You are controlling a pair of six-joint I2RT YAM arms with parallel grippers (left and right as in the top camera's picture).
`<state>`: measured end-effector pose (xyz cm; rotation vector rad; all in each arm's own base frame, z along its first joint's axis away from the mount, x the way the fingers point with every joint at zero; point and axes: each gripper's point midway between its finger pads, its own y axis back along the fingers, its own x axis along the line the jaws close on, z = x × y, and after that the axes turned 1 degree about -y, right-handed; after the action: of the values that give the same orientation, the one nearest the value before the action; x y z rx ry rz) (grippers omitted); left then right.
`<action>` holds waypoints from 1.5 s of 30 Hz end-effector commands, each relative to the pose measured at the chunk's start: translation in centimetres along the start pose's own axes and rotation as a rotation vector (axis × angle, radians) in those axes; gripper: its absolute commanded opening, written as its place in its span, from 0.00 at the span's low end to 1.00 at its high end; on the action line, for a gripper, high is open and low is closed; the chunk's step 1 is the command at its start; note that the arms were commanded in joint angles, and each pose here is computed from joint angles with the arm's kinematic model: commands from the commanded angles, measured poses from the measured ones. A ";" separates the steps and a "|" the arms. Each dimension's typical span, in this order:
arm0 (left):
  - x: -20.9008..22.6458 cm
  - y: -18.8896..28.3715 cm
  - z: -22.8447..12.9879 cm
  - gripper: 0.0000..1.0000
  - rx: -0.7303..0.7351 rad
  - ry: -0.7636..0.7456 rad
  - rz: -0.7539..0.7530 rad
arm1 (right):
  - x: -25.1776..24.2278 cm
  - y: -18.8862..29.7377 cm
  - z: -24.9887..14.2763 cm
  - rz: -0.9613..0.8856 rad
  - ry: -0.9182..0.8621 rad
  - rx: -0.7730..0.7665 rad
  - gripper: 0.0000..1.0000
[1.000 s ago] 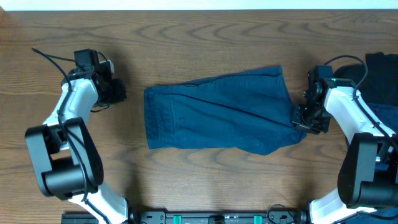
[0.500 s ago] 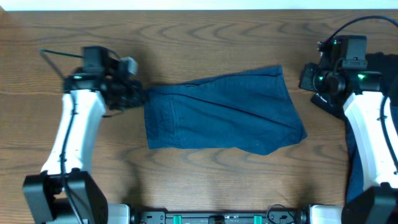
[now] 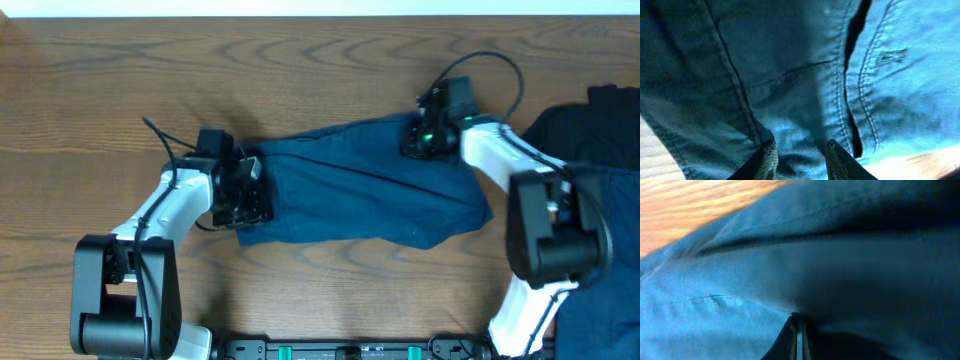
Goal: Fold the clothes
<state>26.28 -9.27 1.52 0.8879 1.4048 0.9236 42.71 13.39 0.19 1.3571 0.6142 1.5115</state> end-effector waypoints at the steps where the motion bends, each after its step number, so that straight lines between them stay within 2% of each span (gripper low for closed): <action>1: 1.4 -0.5 -1.0 0.34 0.023 0.038 0.063 | -1.7 -2.0 0.8 -0.041 -0.122 -0.040 0.03; 4: 2.4 -0.5 -1.3 0.34 0.032 0.043 0.117 | -2.7 -2.7 3.8 -0.004 -0.125 -0.146 0.01; 9: 2.5 -0.4 -1.5 0.34 0.040 0.045 0.124 | -4.0 0.2 9.9 0.101 -0.183 -0.337 0.01; 13: 2.6 -0.4 -1.5 0.35 0.039 0.045 0.129 | -3.2 3.5 11.9 0.253 -0.176 -0.336 0.01; 14: 2.8 -0.4 -1.5 0.35 0.037 0.045 0.142 | -2.7 4.4 11.9 0.299 -0.165 -0.318 0.06; 17: 3.0 -0.4 -1.4 0.35 0.036 0.045 0.150 | -2.0 6.2 11.2 0.365 -0.107 -0.274 0.34; 18: 3.0 -0.4 -1.4 0.35 0.036 0.045 0.150 | -2.1 6.4 10.8 0.360 -0.099 -0.260 0.41; 20: 3.0 -0.4 -1.4 0.35 0.035 0.044 0.150 | -2.4 6.1 9.7 0.339 -0.071 -0.224 0.47; 22: 3.0 -0.4 -1.4 0.35 0.035 0.044 0.150 | -2.5 5.3 8.4 0.311 -0.027 -0.181 0.48; 26: 2.9 -0.4 -1.4 0.35 0.036 0.045 0.150 | -2.5 3.6 7.2 0.249 0.033 -0.152 0.44; 29: 2.9 -0.4 -1.4 0.36 0.036 0.045 0.150 | -3.7 2.5 7.3 0.124 0.041 -0.172 0.32; 31: 2.9 -0.4 -1.4 0.36 0.036 0.045 0.150 | -4.2 2.2 7.3 0.065 0.046 -0.181 0.20; 34: 3.0 -0.4 -1.5 0.36 0.038 0.045 0.150 | -3.4 2.1 7.4 0.091 0.066 -0.183 0.03; 35: 3.0 -0.4 -1.5 0.36 0.038 0.045 0.150 | -2.9 2.2 7.5 0.114 0.070 -0.186 0.01; 41: 3.2 -0.3 -1.5 0.36 0.039 0.042 0.162 | -0.4 5.1 11.1 0.358 -0.068 -0.284 0.01; 45: 3.8 -0.2 -1.8 0.36 0.048 0.045 0.201 | -1.5 6.7 13.6 0.394 -0.193 -0.364 0.01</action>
<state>25.02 -7.43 0.50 0.9879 1.4130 1.0088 52.56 7.59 7.58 1.2562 0.0681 1.7504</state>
